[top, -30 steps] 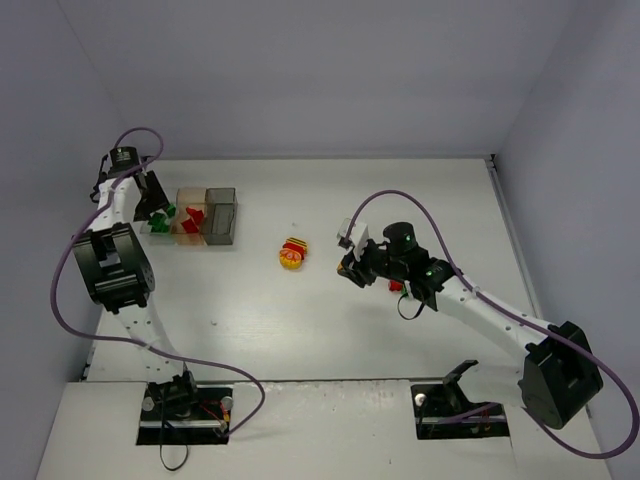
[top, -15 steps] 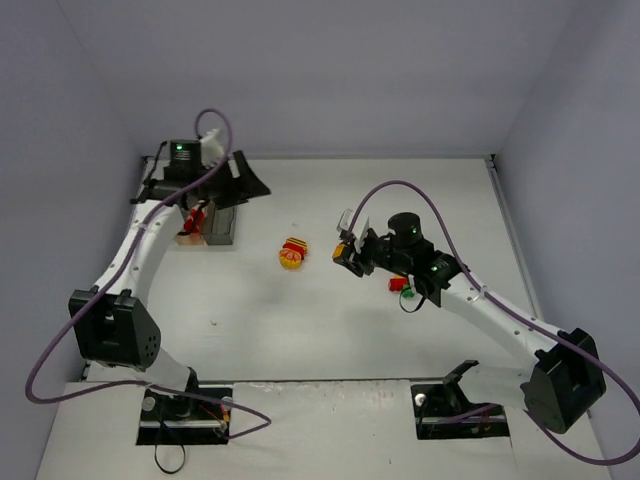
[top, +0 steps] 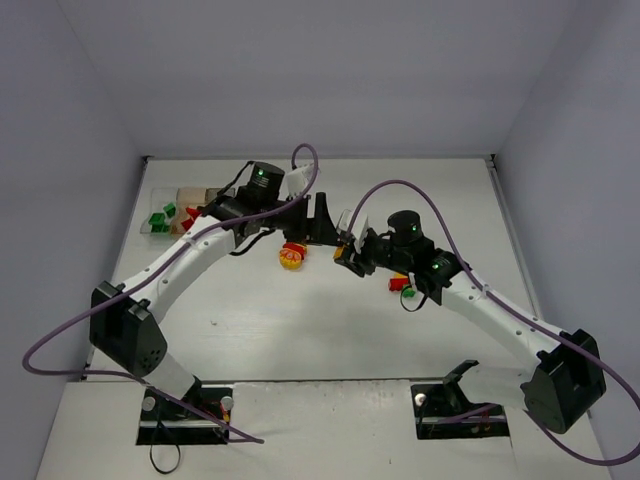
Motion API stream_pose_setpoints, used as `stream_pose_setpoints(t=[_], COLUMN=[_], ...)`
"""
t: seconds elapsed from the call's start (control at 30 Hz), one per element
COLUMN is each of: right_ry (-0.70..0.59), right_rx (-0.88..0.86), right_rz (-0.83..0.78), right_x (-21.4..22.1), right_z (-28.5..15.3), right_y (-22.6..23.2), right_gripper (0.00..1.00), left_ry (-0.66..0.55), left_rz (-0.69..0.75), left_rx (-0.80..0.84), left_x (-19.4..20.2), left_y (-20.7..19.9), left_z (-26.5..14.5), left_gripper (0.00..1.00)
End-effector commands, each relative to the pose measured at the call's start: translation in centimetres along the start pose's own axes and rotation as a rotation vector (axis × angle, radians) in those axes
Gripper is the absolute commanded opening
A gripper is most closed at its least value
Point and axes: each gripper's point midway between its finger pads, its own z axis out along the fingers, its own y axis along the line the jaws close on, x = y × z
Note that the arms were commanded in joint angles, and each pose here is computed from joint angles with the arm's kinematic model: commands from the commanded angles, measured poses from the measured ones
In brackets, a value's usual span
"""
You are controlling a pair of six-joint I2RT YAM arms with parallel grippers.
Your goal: Sort the legos into containers by color
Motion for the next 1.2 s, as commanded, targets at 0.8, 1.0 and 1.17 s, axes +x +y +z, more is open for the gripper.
stream_pose_setpoints(t=[0.8,1.0,1.17], right_ry=[-0.097,-0.099,-0.077], right_rx=[0.049,0.048,0.081], right_rz=[-0.056,-0.053,-0.025], right_x=[-4.1,-4.1,-3.5], right_z=[-1.3,-1.2,-1.2], right_y=[-1.3,-1.3,-1.7], right_gripper=[0.13,0.17,0.78], left_ry=[0.016,0.026,0.010], left_rz=[0.030,0.016,0.018], left_rx=[0.072,0.079,0.009], left_x=[0.2,0.4,0.0], left_y=[-2.2,-2.0,-0.4], left_z=[4.8,5.2,4.6], left_gripper=[0.41,0.04,0.00])
